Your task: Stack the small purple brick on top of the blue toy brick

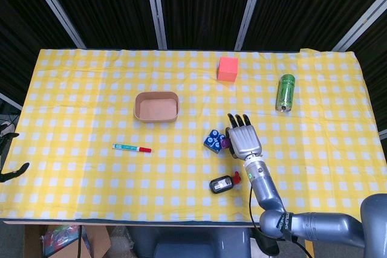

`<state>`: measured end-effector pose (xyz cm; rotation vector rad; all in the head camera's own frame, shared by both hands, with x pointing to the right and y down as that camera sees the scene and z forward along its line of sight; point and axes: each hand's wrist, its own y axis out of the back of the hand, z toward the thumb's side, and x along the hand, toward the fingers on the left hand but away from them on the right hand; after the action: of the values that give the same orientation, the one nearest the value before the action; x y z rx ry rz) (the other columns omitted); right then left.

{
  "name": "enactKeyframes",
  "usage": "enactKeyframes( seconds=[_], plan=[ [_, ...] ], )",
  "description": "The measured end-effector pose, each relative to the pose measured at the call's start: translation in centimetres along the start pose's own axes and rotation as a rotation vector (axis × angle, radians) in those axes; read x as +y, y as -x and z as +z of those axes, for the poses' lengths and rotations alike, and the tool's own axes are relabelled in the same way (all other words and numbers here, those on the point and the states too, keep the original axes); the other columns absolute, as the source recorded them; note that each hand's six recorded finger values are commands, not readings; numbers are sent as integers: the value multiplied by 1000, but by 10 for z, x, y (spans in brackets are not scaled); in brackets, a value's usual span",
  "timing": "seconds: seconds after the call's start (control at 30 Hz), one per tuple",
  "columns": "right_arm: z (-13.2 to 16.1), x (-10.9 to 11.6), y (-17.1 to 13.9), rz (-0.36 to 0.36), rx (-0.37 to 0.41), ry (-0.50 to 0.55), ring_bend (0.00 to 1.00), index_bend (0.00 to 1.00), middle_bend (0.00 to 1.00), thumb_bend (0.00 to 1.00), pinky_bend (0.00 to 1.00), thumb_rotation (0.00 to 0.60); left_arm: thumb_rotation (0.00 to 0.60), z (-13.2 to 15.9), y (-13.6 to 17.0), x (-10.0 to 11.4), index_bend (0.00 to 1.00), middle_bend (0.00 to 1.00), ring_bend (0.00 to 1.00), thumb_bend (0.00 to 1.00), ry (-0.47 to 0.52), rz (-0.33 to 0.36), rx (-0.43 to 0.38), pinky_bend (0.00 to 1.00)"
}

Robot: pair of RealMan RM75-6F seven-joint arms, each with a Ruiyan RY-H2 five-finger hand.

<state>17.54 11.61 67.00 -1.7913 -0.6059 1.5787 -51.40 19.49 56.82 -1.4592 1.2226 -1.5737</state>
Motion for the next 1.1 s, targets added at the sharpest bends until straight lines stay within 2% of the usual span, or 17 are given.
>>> enactKeyframes(
  seconds=[0.4,0.67,1.1],
  plan=[
    [14,9,-11,-9,1,1,0,580,1,500,0,600,600,-1,0,1,254,87,0,210,20,-7,-1,47],
    [36,5,-8,-27,49,-15,0,580,1,501,0,600,600,-2,0,3,254,87,0,210,30,-4,-7,47],
    [34,-4,-1,-27,75,2,0,580,1,500,0,600,600,0,2,2,254,87,0,210,18,-1,-3,47]
  ],
)
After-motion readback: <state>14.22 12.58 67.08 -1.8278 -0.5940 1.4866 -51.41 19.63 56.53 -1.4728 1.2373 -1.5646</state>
